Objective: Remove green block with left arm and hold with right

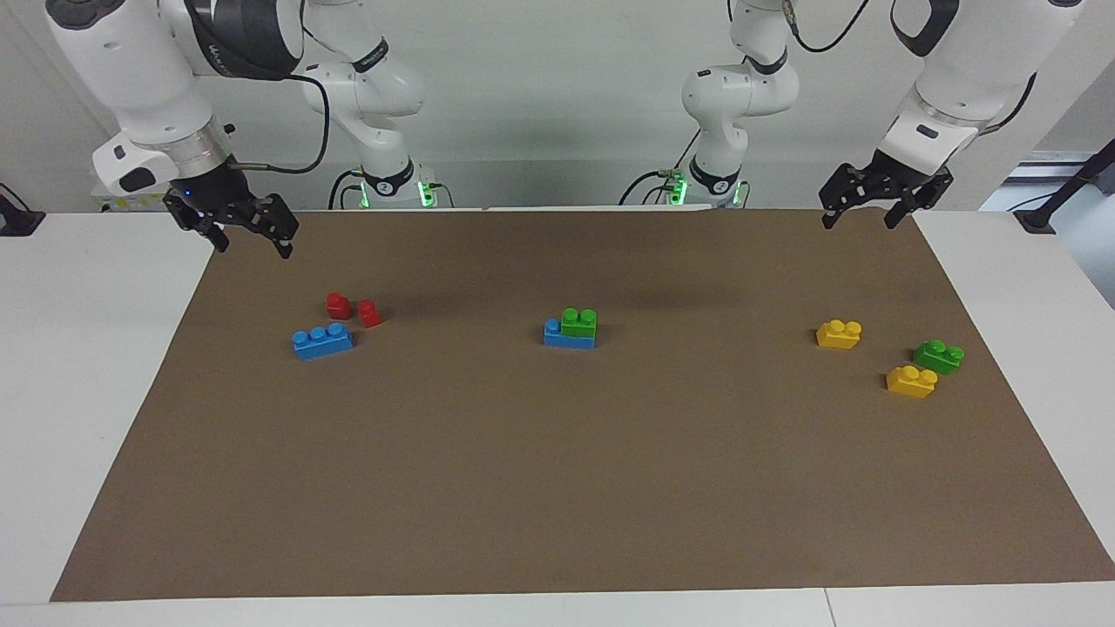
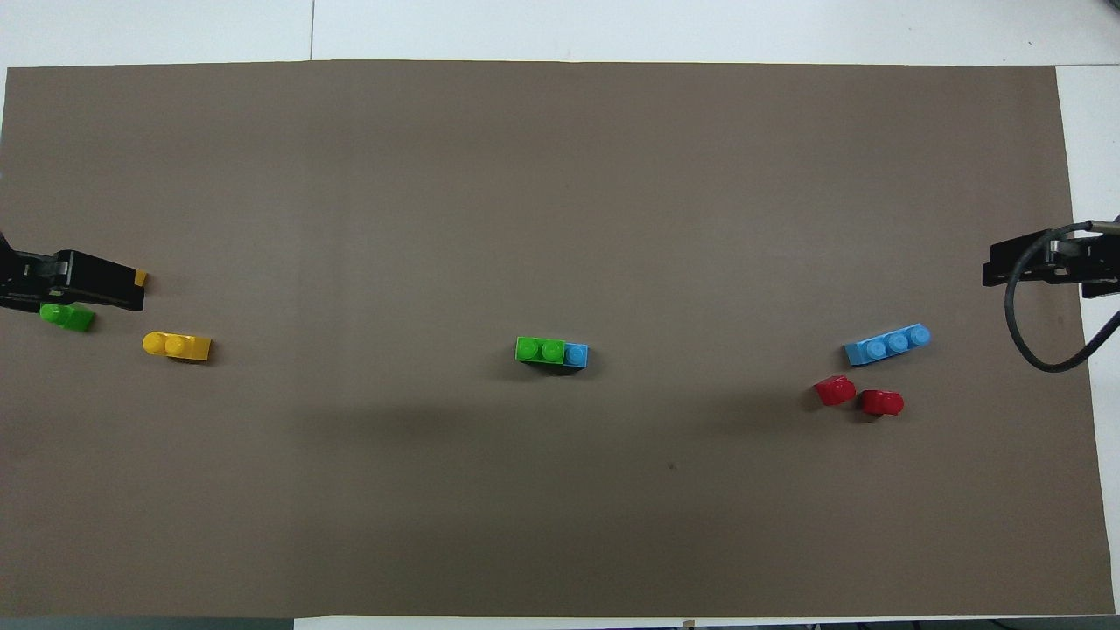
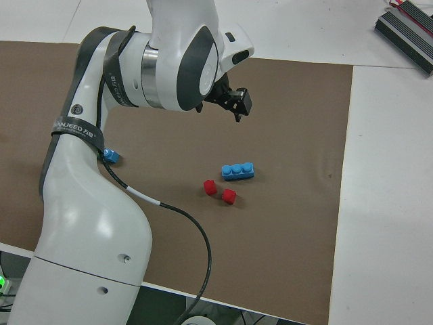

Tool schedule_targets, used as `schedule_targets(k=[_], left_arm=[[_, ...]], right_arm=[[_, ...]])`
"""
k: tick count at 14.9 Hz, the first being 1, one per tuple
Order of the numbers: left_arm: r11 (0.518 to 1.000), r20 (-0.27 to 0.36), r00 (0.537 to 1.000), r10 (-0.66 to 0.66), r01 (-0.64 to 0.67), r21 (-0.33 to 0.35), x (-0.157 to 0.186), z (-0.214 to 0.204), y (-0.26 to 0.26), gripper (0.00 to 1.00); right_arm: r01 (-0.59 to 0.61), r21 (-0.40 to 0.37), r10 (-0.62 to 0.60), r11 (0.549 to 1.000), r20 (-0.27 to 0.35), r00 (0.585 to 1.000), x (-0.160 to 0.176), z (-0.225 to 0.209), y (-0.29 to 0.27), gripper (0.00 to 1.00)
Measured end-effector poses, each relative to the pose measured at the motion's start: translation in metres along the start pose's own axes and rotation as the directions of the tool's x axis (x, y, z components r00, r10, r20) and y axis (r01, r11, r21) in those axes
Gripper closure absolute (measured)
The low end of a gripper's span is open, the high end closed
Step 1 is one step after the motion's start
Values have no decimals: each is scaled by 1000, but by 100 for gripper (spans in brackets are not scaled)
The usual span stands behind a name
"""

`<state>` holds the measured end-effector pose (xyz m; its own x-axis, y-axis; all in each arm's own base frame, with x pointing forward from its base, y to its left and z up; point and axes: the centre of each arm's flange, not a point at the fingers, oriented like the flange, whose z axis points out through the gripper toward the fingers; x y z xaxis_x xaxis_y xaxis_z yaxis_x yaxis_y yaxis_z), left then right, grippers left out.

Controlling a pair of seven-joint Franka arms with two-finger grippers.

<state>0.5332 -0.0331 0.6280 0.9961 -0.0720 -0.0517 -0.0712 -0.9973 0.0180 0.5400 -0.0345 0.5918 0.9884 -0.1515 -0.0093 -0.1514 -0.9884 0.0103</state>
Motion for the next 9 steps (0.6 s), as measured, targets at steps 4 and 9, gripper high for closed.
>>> schedule_targets(k=[4, 9], left_arm=[[1000, 0, 1000, 0, 0, 0, 0, 0, 0, 0], [1000, 0, 1000, 1, -1, 0, 0, 0, 0, 0]], right_arm=[[7, 2, -7, 1000, 4, 1000, -1, 2, -4, 0], [7, 7, -7, 1000, 11, 1000, -1, 5, -8, 0]])
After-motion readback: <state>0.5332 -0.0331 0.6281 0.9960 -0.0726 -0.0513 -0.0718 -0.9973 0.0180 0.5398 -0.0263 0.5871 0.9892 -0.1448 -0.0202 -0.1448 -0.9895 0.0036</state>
